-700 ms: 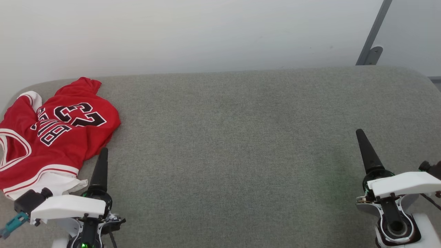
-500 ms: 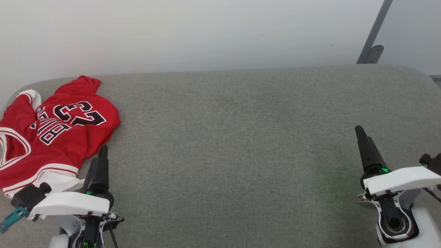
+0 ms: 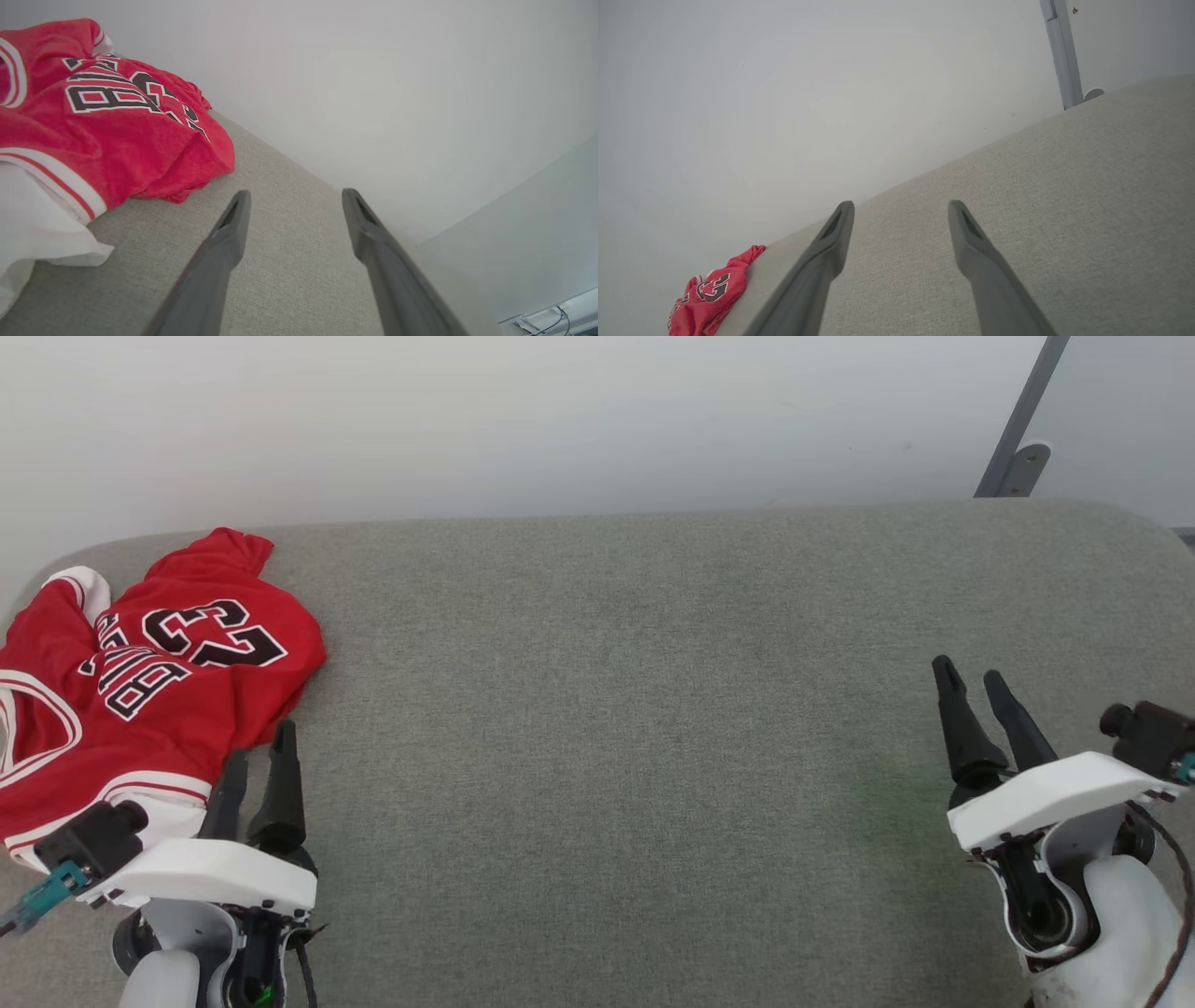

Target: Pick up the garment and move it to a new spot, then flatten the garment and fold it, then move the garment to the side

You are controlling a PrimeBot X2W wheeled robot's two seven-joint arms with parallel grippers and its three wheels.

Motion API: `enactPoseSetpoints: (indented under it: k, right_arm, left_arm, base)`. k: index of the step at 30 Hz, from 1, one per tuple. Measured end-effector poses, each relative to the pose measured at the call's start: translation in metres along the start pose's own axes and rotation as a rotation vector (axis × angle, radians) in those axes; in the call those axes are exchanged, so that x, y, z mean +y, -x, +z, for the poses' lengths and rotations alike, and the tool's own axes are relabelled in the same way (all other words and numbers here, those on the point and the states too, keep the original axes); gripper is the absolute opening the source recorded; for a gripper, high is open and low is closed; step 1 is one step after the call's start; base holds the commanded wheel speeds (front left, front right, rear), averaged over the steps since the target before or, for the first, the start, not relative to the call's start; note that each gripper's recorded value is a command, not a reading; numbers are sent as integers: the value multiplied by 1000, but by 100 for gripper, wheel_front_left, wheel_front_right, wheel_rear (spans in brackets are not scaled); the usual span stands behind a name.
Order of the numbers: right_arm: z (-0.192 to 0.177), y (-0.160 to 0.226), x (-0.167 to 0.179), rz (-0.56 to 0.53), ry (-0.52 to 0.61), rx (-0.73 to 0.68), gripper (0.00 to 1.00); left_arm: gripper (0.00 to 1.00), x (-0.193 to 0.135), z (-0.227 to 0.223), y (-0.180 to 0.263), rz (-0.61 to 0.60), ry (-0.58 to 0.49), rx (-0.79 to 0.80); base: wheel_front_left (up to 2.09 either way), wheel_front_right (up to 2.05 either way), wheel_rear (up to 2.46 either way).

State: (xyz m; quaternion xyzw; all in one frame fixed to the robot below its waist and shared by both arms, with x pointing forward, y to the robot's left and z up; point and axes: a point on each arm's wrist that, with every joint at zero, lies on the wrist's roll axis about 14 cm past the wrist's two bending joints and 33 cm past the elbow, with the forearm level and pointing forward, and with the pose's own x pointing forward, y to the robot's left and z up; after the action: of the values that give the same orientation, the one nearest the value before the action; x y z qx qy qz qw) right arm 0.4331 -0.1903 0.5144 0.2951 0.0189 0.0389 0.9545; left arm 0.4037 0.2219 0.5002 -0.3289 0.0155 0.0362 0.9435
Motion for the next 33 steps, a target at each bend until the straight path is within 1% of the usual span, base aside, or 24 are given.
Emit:
enactPoseSetpoints:
  k: [10, 18, 27, 33]
  right_arm:
    - [-3, -9, 3, 20, 176, 16, 100]
    - [2, -16, 4, 35, 291, 1, 100]
    - [5, -16, 0, 33, 363, -12, 100]
    - [10, -19, 1, 34, 366, -36, 100]
  left_arm:
    - [100, 1, 1, -5, -6, -164, -1]
    - [100, 0, 0, -9, -16, -258, -9]
    - [100, 2, -1, -9, -15, -332, -14]
    - [100, 6, -3, -8, -21, -385, -13]
  base:
    - [0, 0, 0]
    - [0, 0, 0]
    - [0, 0, 0]
    - [0, 0, 0]
